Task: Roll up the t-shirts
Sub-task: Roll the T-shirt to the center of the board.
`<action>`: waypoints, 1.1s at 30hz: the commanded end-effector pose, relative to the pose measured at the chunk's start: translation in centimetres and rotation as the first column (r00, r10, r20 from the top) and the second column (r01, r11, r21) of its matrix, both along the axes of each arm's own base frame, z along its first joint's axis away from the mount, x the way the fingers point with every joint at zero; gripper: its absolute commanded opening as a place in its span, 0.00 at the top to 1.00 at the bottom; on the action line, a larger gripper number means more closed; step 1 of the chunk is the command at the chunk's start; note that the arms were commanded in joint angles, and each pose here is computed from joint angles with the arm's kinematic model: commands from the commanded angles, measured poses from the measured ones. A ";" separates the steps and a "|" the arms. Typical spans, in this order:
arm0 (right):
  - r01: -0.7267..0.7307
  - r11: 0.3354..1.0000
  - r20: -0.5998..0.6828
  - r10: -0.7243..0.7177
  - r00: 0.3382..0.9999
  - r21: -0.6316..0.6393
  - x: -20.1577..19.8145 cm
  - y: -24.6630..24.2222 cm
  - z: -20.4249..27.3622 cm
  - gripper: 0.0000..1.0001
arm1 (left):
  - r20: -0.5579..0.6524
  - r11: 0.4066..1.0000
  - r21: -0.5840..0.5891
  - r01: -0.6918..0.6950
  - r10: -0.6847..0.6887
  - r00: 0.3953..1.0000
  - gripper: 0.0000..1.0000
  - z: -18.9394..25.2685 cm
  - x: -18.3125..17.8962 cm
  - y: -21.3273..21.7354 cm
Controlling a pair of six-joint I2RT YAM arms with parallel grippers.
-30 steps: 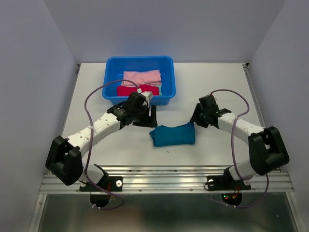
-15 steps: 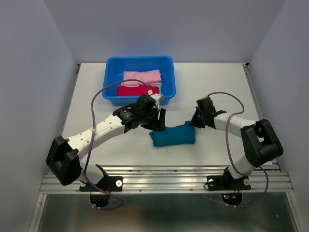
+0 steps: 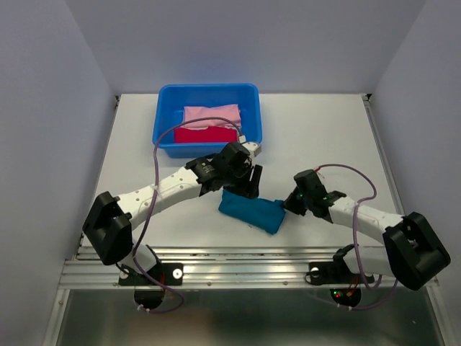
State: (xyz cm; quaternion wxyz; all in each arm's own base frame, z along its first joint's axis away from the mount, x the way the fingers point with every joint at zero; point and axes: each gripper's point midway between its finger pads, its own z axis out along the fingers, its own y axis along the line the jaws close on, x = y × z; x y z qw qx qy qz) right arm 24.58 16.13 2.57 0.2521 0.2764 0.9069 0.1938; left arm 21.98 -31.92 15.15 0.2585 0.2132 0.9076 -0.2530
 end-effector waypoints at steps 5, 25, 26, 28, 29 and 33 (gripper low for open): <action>0.080 0.997 0.038 -0.081 0.996 0.018 -0.4 -0.3 2.2 0.99 | 0.096 0.986 -0.004 0.167 -0.165 0.982 0.43 2.5 -2.6 -4.0; 0.183 0.983 -0.010 -0.183 0.983 0.004 -1.4 -1.7 0.0 0.99 | 0.259 0.986 0.139 -0.088 0.049 0.965 0.54 -5.1 -4.0 -5.5; 0.196 0.981 -0.012 -0.196 0.981 0.004 -1.4 -1.9 -0.3 0.99 | 0.269 0.987 0.125 -0.102 0.066 0.961 0.52 -5.1 -3.8 -5.5; 0.237 0.971 -0.026 -0.237 0.971 0.008 -1.8 -2.3 -1.0 0.99 | 0.285 0.988 0.103 -0.113 0.079 0.955 0.50 -4.6 -3.5 -5.6; 0.255 0.967 -0.031 -0.254 0.967 0.025 -1.8 -2.2 -1.2 0.99 | 0.288 0.991 0.086 -0.106 0.077 0.955 0.49 -4.4 -3.5 -5.9; 0.283 0.957 -0.037 -0.281 0.959 0.058 -1.8 -2.1 -1.4 0.99 | 0.281 0.991 0.087 -0.103 0.074 0.957 0.48 -4.6 -3.5 -5.9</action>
